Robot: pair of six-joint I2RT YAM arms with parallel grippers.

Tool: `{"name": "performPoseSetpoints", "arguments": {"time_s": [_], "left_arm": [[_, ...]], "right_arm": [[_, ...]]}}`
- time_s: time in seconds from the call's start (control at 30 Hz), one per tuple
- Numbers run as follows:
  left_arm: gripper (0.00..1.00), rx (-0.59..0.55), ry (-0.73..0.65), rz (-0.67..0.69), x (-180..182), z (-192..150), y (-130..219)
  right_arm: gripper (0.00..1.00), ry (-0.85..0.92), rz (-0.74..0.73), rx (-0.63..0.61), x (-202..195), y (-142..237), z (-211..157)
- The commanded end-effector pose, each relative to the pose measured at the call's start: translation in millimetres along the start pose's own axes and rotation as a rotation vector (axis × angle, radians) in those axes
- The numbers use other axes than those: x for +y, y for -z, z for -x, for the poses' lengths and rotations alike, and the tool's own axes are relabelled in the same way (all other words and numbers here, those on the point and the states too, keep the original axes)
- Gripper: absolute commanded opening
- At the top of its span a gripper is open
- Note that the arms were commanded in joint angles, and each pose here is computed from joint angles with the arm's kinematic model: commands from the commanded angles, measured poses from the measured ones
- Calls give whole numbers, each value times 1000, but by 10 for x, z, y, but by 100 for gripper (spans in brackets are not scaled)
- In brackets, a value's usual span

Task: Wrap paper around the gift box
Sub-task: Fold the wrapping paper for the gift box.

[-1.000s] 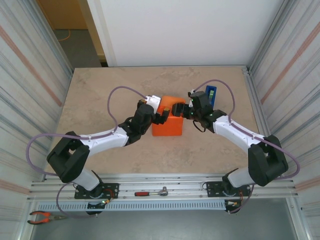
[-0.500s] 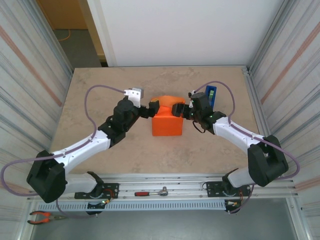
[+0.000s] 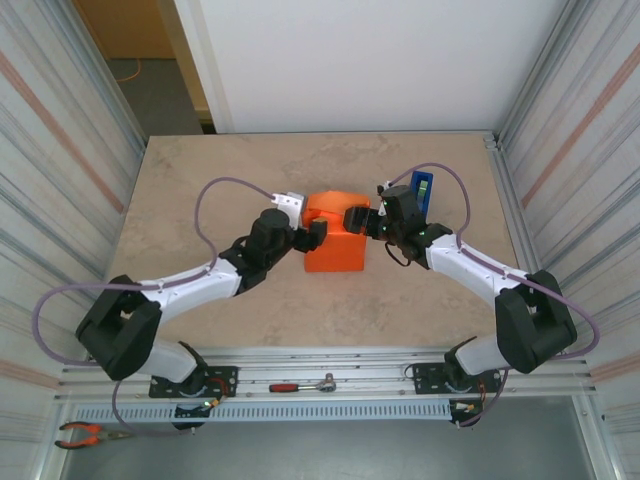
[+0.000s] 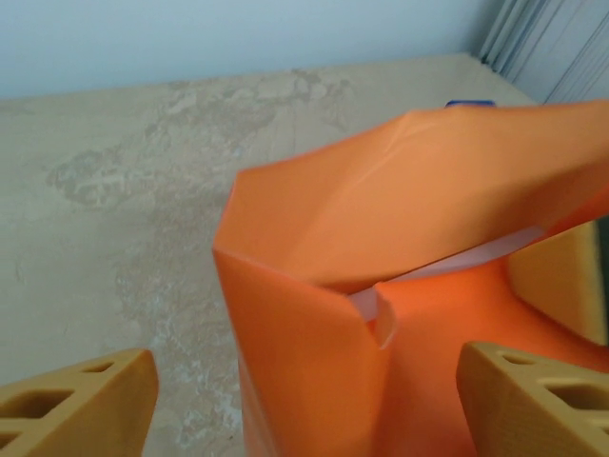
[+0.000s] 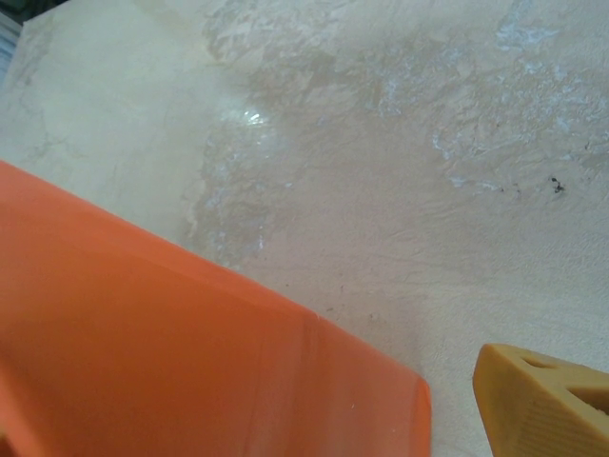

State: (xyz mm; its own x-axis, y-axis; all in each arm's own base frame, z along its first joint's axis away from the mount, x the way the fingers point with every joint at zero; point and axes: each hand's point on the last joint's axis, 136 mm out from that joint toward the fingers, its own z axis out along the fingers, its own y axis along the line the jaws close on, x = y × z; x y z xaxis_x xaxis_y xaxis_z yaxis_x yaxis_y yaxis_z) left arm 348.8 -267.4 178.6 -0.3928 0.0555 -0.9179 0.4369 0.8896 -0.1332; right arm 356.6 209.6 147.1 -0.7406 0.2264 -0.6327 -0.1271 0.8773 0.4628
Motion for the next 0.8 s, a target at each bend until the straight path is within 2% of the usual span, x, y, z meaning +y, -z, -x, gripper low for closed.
{"name": "performPoseSetpoints", "arguments": {"time_s": [0.0,0.17,0.33,0.4,0.5,0.53,0.6,0.77], "left_arm": [[70,-84,-25,28,-5,295,-46],[50,-102,-44,23,-18,353,-45],[25,-110,-49,2,-40,403,-54],[25,-114,-48,-5,-56,416,-61],[44,-109,-46,-17,-81,429,-91],[44,-107,-47,-23,-95,427,-102],[39,-108,-47,-36,-125,445,-113],[9,-115,-54,-62,-173,483,-109]], "right_arm": [[90,2,-65,94,-173,-28,-316],[89,3,-68,97,-186,-25,-336],[89,1,-67,105,-191,-32,-364],[89,2,-67,103,-189,-30,-363],[89,3,-63,103,-177,-29,-361],[89,3,-63,104,-175,-31,-366],[89,4,-64,106,-177,-31,-372],[89,6,-62,108,-170,-27,-385]]}}
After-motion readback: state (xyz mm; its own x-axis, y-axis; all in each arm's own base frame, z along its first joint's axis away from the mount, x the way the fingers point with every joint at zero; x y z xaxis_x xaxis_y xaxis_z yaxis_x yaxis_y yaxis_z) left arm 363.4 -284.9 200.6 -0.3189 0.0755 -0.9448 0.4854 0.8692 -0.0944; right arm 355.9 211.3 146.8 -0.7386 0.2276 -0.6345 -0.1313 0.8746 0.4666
